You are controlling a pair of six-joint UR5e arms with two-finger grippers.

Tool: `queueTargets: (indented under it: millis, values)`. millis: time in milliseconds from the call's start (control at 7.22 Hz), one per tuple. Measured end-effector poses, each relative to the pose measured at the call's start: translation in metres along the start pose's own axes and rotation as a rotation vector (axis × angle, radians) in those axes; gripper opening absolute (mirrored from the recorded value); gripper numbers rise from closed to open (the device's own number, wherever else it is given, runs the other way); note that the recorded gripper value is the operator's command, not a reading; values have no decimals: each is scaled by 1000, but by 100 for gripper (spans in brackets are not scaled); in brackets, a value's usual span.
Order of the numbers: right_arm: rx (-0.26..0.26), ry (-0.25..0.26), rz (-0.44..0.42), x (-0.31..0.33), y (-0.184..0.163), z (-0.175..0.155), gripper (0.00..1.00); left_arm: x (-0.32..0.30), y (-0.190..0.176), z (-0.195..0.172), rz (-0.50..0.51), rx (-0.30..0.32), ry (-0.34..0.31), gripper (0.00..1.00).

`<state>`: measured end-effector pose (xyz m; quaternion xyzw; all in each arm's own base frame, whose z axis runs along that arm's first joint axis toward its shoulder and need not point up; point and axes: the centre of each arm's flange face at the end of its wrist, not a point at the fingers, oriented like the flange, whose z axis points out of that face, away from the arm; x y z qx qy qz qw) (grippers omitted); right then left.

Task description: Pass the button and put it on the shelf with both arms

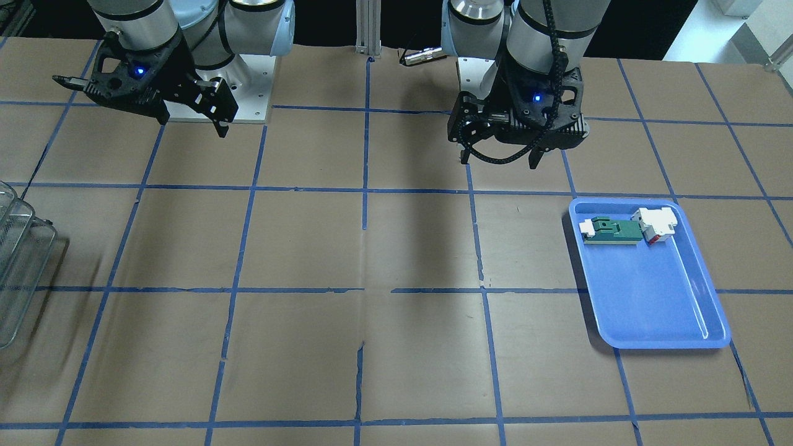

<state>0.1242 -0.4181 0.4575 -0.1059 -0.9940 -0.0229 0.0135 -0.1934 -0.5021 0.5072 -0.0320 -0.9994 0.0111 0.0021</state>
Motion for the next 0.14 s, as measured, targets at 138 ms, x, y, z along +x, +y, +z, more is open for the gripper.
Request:
queueTargets:
  millis: [138]
  values:
    - [0,-3,0,0,0,0,100,0,0,0,0,0,0,100]
